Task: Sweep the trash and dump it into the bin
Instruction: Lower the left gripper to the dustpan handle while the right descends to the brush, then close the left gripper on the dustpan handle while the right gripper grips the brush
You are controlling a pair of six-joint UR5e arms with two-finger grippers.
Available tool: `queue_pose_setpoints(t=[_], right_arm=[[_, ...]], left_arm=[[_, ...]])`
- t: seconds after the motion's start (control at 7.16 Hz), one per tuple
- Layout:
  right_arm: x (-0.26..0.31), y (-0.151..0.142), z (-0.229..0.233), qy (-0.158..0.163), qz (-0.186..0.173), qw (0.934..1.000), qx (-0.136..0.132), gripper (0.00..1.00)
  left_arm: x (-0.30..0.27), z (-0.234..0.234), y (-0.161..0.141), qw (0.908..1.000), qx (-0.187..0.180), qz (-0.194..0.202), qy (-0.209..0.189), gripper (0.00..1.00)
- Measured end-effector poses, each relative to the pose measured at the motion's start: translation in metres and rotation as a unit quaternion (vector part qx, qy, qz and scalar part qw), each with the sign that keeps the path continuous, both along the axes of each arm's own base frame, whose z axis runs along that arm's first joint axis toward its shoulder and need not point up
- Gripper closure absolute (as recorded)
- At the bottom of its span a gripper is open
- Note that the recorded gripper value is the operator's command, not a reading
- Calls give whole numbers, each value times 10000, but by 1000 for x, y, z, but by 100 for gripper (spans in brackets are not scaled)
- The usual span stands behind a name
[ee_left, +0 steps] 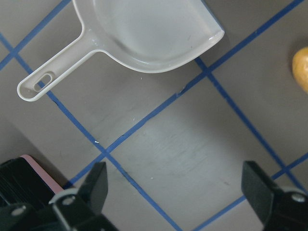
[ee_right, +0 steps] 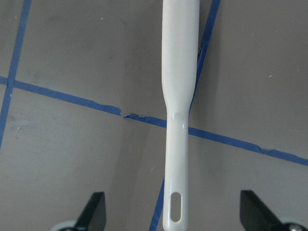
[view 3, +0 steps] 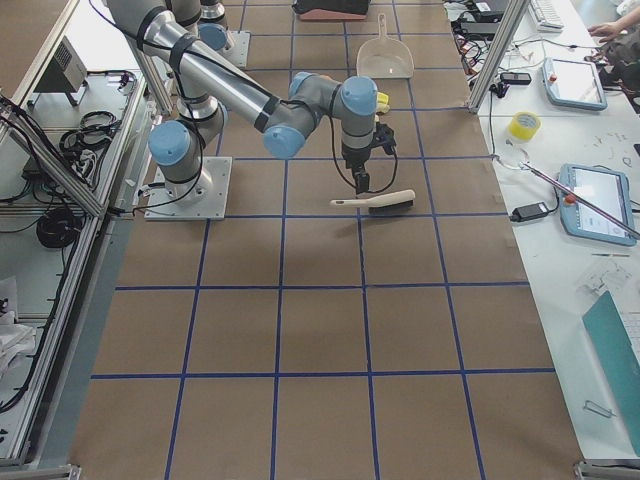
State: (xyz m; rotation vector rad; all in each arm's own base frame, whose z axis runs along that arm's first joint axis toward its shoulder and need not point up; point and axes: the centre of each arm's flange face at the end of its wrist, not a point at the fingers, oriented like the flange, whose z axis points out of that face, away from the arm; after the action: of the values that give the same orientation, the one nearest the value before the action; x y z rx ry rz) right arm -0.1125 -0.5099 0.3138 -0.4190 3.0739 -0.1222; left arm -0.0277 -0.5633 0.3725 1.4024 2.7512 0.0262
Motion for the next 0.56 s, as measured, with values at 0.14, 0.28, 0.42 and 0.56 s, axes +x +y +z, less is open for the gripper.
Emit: queue_pose_setpoints(t=[0.14,0.28,0.42,0.56], right_arm=[[-3,7,-18,13,30,9999,-112,4],[-5,8,-34,65,141,9997,-188,5],[-7,7,-46,68,265,9994,-204,9],[-8,4,-58,57,331,9993,-180,11]], left_arm=[[15,-25,-18,9947,73,-1019,-83,0],[25,-47,-36,9818,-7,-1890,-185,0],[31,-68,-53,9718,-141,-2337,-287,0],[35,-89,-69,9664,-239,-2534,-356,0]])
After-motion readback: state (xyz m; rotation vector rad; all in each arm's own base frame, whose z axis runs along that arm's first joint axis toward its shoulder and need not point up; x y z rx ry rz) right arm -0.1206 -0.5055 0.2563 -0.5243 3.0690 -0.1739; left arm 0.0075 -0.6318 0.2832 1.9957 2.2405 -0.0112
